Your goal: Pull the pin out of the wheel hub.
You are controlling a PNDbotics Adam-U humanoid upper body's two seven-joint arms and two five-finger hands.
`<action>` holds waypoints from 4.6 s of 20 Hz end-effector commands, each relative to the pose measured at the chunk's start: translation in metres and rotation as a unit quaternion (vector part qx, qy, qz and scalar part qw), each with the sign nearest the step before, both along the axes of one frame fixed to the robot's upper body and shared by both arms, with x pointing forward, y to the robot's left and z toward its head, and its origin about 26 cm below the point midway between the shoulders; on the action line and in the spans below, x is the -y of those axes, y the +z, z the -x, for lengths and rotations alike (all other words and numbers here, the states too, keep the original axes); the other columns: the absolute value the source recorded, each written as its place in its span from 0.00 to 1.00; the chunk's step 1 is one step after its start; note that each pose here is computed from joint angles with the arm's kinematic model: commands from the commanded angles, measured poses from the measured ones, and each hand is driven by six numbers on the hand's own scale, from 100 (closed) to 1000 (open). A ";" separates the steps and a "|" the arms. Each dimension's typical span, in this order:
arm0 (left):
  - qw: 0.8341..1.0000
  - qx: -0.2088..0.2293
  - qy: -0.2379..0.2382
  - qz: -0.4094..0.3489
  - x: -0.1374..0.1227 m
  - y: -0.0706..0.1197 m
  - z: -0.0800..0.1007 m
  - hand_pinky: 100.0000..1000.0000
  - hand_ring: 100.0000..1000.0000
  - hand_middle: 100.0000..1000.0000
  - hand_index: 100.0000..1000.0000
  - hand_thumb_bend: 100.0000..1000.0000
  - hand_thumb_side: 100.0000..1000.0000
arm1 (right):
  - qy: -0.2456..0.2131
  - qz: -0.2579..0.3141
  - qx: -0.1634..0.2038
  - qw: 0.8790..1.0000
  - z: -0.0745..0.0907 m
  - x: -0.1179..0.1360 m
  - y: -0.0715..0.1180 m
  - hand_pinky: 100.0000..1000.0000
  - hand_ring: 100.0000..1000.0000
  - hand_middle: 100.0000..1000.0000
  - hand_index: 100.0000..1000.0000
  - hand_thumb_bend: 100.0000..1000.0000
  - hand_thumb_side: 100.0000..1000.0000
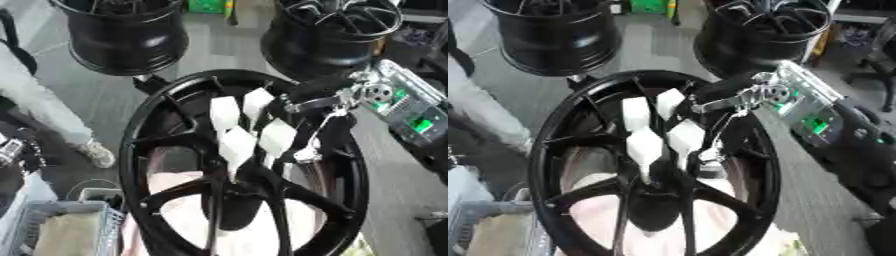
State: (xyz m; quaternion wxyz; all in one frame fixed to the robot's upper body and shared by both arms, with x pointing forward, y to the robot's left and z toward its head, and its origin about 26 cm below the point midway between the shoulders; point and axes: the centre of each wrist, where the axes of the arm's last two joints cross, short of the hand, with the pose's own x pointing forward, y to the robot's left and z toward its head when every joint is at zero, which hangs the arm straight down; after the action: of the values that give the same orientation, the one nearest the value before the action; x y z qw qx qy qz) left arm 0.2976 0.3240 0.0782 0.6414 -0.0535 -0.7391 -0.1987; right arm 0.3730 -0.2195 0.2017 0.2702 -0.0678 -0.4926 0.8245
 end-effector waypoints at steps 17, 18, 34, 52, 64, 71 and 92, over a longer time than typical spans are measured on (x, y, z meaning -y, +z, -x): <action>1.000 0.014 -0.003 -0.014 -0.001 0.011 -0.001 0.67 0.68 0.62 0.73 0.00 0.84 | -0.008 0.007 0.002 1.000 -0.005 0.014 0.010 0.51 0.56 0.62 0.78 0.00 0.11; 1.000 0.014 -0.003 -0.014 -0.001 0.011 -0.001 0.67 0.68 0.62 0.73 0.00 0.84 | -0.009 0.006 0.001 1.000 -0.006 0.015 0.011 0.48 0.53 0.59 0.76 0.00 0.11; 1.000 0.012 -0.001 -0.015 -0.003 0.011 -0.001 0.67 0.68 0.62 0.73 0.00 0.84 | -0.013 -0.049 0.062 0.997 -0.002 0.013 0.066 0.25 0.34 0.34 0.51 0.00 0.10; 1.000 0.011 0.013 -0.022 -0.009 0.013 0.001 0.67 0.68 0.62 0.73 0.00 0.84 | -0.237 -0.236 0.177 0.926 0.034 0.153 0.126 0.20 0.28 0.32 0.48 0.00 0.00; 0.999 0.017 0.028 -0.017 -0.012 0.013 0.002 0.67 0.68 0.62 0.73 0.00 0.84 | -0.562 -0.346 0.248 0.709 0.093 0.300 -0.010 0.22 0.30 0.36 0.55 0.00 0.05; 0.999 0.019 0.028 -0.012 -0.011 0.012 0.001 0.67 0.68 0.62 0.73 0.00 0.84 | -0.726 -0.320 0.229 0.564 0.135 0.322 -0.117 0.65 0.72 0.82 0.92 0.13 0.41; 1.000 0.018 0.023 -0.002 -0.006 0.008 0.000 0.67 0.68 0.62 0.73 0.00 0.84 | -0.667 -0.468 0.297 0.497 0.119 0.227 -0.133 0.60 0.65 0.75 0.86 0.00 0.36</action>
State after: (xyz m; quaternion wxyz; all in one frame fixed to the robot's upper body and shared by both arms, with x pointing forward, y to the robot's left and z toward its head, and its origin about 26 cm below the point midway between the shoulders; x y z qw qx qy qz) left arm 0.2962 0.3301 0.0788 0.6430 -0.0341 -0.7435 -0.1804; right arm 0.2510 -0.4498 0.0538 0.5932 -0.4845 -0.6426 -0.0194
